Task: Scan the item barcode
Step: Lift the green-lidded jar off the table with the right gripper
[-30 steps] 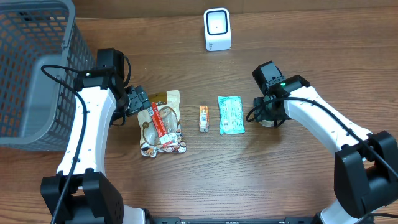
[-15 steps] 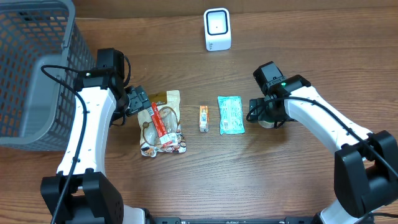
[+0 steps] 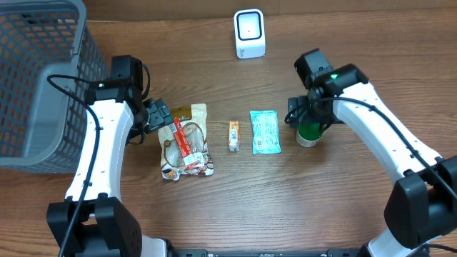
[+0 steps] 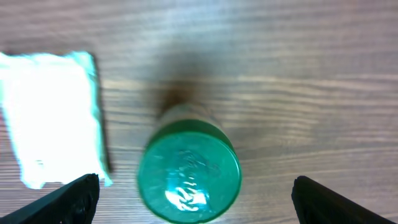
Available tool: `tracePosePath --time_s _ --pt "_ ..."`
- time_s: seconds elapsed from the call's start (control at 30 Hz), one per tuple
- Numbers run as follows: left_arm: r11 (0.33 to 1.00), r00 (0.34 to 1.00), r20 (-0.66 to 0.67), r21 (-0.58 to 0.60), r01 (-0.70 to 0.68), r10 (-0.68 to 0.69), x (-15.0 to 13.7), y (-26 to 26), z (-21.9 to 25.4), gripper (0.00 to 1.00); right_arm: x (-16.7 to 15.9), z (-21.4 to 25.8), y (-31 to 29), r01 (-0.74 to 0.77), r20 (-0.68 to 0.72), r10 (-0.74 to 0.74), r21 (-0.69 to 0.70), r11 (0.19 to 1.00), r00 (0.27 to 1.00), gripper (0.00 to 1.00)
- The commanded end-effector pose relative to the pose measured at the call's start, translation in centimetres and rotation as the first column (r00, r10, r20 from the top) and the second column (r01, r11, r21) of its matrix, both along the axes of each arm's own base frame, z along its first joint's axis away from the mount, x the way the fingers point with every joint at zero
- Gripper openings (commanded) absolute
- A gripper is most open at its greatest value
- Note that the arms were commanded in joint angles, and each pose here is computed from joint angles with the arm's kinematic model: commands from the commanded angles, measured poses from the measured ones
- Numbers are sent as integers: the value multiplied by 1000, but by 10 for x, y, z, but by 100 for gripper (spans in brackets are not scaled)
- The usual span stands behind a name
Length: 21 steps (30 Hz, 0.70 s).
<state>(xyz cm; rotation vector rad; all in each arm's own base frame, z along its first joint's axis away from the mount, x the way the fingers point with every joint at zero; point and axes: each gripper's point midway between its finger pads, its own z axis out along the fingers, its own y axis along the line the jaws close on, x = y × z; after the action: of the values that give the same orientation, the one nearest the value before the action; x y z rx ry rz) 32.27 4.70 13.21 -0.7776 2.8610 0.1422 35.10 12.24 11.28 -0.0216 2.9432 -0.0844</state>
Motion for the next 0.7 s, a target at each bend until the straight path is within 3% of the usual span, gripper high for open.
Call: tracePosePath --time_s 0.0,0.67 --pt "1000 1000 15 12 -11 11 3 2 5 100 0 3 4 -20 -7 20 25 999 1000 100" --pt "1000 1000 15 12 -11 11 3 2 5 100 -10 -31 1 -21 -114 18 -18 1000 993 99"
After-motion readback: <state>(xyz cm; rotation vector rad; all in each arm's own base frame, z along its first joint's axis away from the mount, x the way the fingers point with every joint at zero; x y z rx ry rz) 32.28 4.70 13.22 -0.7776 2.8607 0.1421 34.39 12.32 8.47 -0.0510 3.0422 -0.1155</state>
